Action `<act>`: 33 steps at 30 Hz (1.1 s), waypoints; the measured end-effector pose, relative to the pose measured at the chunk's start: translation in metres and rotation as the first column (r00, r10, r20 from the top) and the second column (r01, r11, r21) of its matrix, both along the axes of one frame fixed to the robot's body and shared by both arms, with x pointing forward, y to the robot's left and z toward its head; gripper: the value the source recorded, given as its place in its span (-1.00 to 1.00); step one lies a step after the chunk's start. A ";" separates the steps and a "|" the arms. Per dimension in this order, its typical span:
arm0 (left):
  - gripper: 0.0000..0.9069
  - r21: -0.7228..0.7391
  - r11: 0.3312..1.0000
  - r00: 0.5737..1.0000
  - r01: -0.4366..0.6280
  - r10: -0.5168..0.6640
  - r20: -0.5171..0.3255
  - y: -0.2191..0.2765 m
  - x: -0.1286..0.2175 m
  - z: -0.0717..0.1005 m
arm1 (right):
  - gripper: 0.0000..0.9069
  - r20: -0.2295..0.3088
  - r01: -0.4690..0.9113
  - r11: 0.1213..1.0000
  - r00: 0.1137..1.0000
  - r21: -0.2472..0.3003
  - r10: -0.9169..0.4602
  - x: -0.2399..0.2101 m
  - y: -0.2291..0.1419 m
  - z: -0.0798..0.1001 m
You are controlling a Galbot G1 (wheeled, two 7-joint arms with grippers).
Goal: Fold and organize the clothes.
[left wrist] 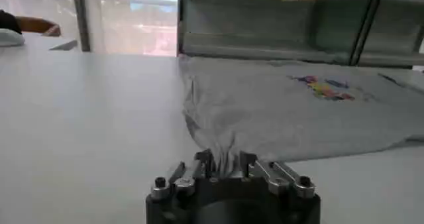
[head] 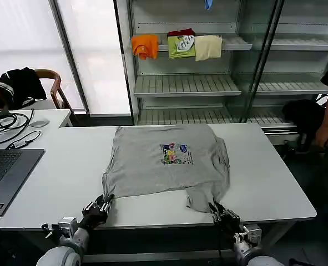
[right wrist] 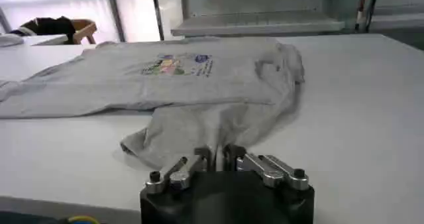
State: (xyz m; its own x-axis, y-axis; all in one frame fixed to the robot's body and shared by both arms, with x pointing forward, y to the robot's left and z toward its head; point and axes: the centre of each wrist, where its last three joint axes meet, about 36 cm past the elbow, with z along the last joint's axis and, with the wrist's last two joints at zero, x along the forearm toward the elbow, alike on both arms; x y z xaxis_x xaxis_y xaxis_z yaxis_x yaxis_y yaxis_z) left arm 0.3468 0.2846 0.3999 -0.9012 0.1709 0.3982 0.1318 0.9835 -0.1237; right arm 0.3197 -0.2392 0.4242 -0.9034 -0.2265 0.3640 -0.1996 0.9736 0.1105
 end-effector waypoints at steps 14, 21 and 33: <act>-1.00 -0.148 0.989 0.996 -0.027 0.040 0.084 0.013 0.025 0.032 | -1.00 0.140 0.045 0.996 0.989 0.076 -0.056 0.045 0.009 0.010; -0.98 -0.189 0.981 0.991 -0.035 0.058 0.117 0.012 0.054 0.044 | -1.00 0.169 0.058 0.992 0.983 0.111 -0.076 0.099 0.020 0.012; -0.98 -0.173 0.982 0.988 -0.072 0.094 0.122 0.014 0.107 0.048 | -1.00 0.222 0.059 0.992 0.971 0.113 -0.083 0.187 0.039 0.036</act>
State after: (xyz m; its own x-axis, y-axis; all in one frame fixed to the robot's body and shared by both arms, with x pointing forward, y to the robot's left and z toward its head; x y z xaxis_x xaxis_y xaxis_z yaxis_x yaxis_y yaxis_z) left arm 0.4536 0.2985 0.4481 -0.9570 0.1480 0.2494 0.0765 0.9583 -0.2753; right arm 0.5067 -0.2004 0.4605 -0.9746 -0.1851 0.1259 -0.1622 0.9715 0.1727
